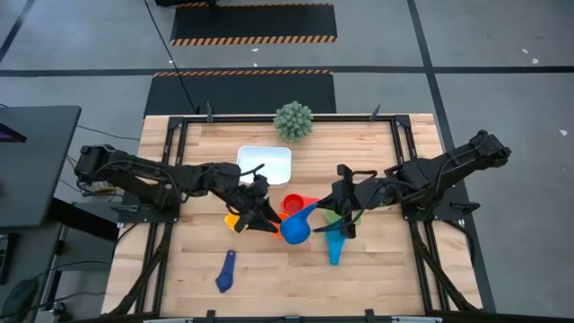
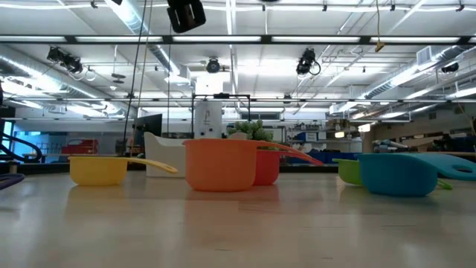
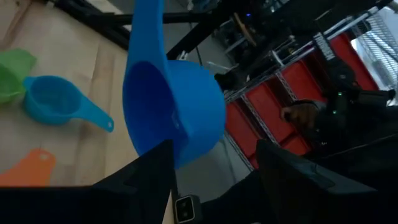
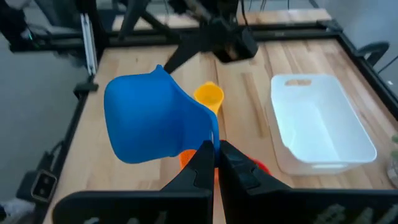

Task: Nest measuring cups in basket
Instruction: Stack the left light blue measuring cup on top of the orange measuring cup

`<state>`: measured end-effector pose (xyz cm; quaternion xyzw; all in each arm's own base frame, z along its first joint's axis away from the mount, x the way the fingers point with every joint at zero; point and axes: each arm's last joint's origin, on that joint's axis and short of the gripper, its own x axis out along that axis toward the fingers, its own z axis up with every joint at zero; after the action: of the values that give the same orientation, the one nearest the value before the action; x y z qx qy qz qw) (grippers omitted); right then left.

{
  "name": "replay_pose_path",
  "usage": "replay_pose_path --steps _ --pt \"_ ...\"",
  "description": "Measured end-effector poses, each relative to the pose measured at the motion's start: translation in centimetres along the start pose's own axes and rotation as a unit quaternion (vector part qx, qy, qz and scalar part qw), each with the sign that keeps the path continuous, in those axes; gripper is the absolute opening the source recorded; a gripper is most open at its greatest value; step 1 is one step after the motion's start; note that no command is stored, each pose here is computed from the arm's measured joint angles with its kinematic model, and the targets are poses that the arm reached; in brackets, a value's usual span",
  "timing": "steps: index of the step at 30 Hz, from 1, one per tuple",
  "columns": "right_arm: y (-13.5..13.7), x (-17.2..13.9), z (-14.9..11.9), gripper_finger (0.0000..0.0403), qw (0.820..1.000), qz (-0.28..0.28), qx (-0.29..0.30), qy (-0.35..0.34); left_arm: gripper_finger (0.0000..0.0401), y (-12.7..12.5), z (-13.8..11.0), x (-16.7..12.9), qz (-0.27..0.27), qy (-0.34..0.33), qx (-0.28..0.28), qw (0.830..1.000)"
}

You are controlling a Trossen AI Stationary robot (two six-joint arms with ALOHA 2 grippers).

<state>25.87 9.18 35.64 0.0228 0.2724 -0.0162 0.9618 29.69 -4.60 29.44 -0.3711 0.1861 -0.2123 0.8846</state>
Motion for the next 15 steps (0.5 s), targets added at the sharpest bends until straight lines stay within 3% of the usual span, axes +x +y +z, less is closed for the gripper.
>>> replay_pose_path --steps 10,15 --pt "-0.5 -0.1 0.8 0.0011 0.999 -0.003 0.023 -0.035 0.0231 -0.4 0.4 0.0 -0.016 -0.023 0.011 1.000" --pt "-0.5 -0.1 1.2 0.0011 0.998 0.000 0.024 -0.051 0.0211 -0.5 0.5 0.0 -0.018 -0.025 0.012 0.999"
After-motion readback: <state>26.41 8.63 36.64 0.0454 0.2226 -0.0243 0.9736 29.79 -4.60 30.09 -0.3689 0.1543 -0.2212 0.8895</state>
